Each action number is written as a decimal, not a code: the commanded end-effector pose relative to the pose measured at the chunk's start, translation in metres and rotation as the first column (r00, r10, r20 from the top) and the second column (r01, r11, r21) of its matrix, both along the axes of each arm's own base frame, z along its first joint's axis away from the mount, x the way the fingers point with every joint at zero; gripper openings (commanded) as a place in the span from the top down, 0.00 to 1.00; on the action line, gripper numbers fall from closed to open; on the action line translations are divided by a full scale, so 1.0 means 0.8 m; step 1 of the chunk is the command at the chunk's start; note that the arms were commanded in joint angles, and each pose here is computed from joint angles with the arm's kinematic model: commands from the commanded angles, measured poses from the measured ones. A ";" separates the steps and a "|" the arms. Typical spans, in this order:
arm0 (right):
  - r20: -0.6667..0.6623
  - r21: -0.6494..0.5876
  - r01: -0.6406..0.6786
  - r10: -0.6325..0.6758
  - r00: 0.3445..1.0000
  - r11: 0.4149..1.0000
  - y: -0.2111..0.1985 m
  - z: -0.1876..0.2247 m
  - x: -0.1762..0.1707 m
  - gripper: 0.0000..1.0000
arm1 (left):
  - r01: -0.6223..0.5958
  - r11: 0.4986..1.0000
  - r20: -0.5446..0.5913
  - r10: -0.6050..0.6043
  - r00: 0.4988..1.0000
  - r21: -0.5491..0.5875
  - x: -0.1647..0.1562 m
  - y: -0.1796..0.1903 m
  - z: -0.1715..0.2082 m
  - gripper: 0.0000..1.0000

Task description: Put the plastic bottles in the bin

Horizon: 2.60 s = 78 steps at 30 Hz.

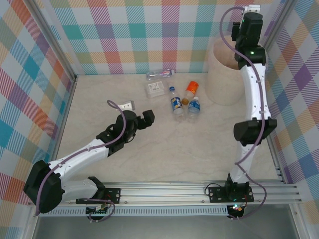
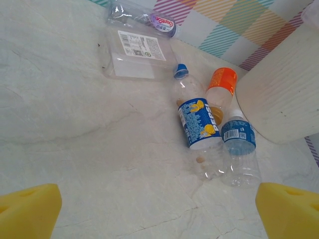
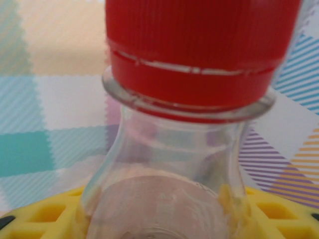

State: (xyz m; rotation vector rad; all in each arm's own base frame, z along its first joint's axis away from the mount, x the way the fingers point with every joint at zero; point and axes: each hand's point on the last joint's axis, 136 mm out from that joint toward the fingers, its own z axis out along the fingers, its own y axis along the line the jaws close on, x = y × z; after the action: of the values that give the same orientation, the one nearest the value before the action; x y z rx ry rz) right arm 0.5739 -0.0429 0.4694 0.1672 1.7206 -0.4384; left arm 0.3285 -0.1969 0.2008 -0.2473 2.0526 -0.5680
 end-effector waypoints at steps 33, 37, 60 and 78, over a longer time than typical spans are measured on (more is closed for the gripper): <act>-0.242 0.032 0.111 -0.100 0.965 0.993 -0.075 -0.130 0.029 0.14 | 0.018 1.000 -0.115 -0.019 0.993 -0.016 0.016 -0.020 -0.037 0.00; -0.216 0.140 0.052 -0.021 0.976 0.989 -0.055 -0.112 0.015 0.11 | 0.010 1.000 -0.118 -0.012 0.993 -0.011 0.015 -0.017 -0.040 0.00; 0.001 0.641 -0.398 0.518 0.855 0.656 0.116 -0.081 -0.103 0.00 | -0.075 0.997 -0.178 0.071 0.981 -0.015 0.018 0.000 -0.059 0.00; -0.243 0.726 -0.269 0.601 0.761 0.633 0.238 -0.269 -0.208 0.00 | -0.275 0.961 -0.261 0.273 0.926 0.027 0.017 0.042 -0.074 0.00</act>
State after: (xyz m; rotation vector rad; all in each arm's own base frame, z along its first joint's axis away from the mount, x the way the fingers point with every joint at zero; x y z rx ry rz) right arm 0.4051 0.1518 0.2787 0.0209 2.2421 0.6035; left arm 0.3392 -0.1774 0.1393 -0.5559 2.2369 -0.4507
